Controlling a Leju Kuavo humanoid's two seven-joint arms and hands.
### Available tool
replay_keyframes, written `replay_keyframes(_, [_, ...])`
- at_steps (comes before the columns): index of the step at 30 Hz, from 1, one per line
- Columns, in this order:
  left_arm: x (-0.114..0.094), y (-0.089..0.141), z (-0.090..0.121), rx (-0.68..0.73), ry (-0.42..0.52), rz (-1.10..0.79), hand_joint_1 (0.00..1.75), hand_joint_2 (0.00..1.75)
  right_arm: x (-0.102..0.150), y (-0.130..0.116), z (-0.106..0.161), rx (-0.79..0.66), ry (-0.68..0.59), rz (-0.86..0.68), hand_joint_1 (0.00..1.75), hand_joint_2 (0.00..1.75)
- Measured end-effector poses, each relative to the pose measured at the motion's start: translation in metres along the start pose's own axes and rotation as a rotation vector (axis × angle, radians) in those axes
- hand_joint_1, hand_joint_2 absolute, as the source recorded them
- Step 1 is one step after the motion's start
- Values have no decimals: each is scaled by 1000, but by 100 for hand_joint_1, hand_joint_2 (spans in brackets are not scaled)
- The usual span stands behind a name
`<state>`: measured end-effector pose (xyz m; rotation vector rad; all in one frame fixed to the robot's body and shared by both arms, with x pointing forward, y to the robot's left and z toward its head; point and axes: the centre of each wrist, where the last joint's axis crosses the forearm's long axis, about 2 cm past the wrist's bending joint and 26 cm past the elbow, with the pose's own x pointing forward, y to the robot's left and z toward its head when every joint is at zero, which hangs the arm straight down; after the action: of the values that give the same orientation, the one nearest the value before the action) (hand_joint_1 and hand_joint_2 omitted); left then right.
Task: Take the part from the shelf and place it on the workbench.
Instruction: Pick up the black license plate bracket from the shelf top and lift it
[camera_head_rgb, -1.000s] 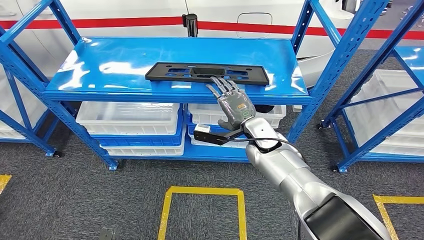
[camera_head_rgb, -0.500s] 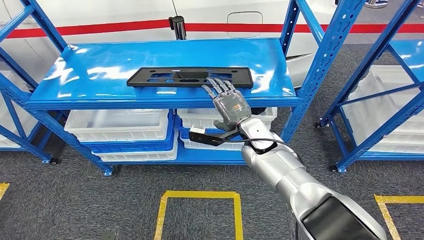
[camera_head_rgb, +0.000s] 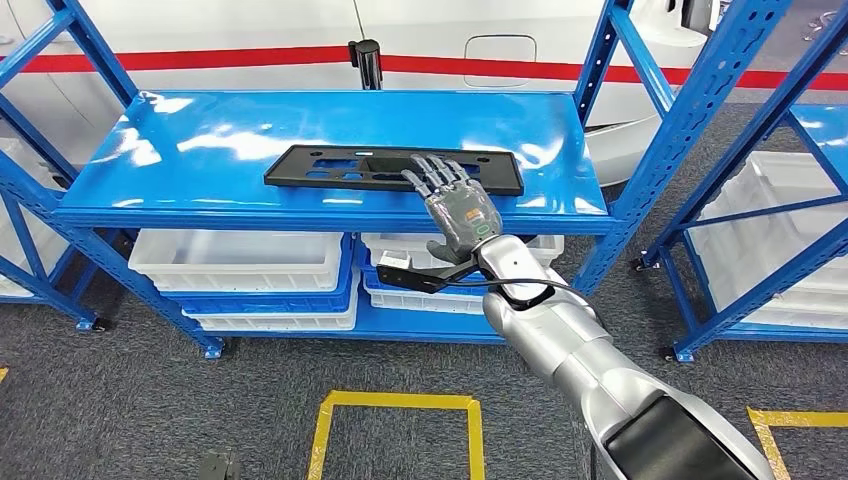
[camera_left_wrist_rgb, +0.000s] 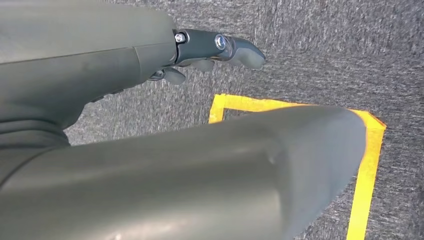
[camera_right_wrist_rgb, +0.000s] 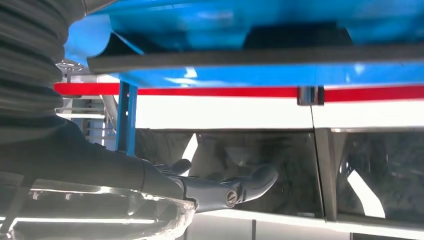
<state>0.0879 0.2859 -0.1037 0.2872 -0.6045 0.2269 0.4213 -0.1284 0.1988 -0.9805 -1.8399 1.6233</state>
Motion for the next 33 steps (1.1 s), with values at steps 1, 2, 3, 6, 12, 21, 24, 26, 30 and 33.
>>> replay_keyframes(1, [0, -1, 0, -1, 1, 0, 0, 0, -1, 2, 1, 4, 1, 0, 0, 175])
replay_keyframes(2, [-1, -1, 1, -3, 3, 1, 0, 0, -1, 2, 2, 6, 3, 1, 0, 175])
replay_keyframes(3, [-1, -2, 1, -4, 4, 1, 0, 0, -2, 2, 2, 7, 3, 3, 0, 175])
replay_keyframes(6, [-1, -1, 1, -3, 2, 1, 0, 0, -2, 2, 2, 5, 2, 6, 0, 175])
replay_keyframes(12, [0, -1, 0, -1, 0, 0, 0, 0, -1, -1, 0, -1, 1, 7, 0, 175])
replay_keyframes(21, [-1, 0, 1, 3, 4, 0, 0, 0, 2, -1, -1, -1, -4, 8, 0, 175])
replay_keyframes(24, [-1, 0, 0, 1, 5, -1, 0, 0, 3, -2, -2, 2, -5, 9, 0, 175])
replay_keyframes(26, [-1, -1, 1, -2, 4, -2, 0, 0, 3, -3, -3, 3, -5, 11, 0, 175])
replay_keyframes(30, [1, -2, 0, -4, 4, -2, 0, 0, 3, 2, 0, 26, 2, 12, 0, 175])
replay_keyframes(33, [0, -3, 1, -6, 8, -2, 0, 0, 1, 8, 4, 46, 11, 14, 0, 175])
